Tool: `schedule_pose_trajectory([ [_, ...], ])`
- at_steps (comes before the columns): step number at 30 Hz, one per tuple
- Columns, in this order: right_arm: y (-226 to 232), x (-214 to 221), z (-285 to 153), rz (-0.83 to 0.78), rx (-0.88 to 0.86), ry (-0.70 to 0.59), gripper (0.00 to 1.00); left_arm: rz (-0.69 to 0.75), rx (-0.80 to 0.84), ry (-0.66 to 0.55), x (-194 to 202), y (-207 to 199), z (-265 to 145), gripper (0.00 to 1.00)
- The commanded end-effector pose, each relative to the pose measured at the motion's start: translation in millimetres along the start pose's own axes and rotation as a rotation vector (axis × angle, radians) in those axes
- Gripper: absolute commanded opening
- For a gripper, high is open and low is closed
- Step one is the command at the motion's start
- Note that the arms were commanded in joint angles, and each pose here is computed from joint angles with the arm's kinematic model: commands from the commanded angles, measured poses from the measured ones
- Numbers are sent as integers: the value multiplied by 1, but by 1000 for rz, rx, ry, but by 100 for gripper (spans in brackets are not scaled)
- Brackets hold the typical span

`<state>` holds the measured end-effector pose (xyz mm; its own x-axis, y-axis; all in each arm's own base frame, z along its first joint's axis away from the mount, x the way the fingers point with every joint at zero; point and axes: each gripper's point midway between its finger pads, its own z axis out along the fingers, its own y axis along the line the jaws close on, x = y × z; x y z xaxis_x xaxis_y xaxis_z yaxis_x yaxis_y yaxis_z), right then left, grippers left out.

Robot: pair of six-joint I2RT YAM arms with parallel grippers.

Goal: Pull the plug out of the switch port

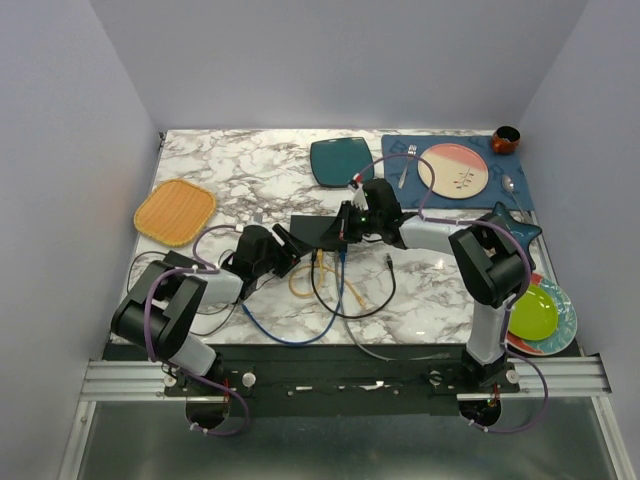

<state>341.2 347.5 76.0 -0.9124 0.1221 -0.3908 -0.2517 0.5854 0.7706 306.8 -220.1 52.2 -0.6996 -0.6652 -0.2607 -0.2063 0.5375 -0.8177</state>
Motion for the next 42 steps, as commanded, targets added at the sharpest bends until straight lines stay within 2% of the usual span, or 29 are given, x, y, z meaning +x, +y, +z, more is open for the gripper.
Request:
schedule_pose_trajectory([
  [1,-3,5,12,7,-33,31,2,-3,71,8,2,-12,6,70],
  [7,-19,15,22,60,5,68,2,-37,144,2,4,-16,8,61],
  [17,-36,23,26,99,65,81,1,-85,146,-10,6,-7,12,60],
  [30,-61,3,12,110,231,-25,1,-137,127,-6,8,3,20,56],
  [42,-77,5,14,131,275,-9,1,-149,99,-1,8,8,28,52],
])
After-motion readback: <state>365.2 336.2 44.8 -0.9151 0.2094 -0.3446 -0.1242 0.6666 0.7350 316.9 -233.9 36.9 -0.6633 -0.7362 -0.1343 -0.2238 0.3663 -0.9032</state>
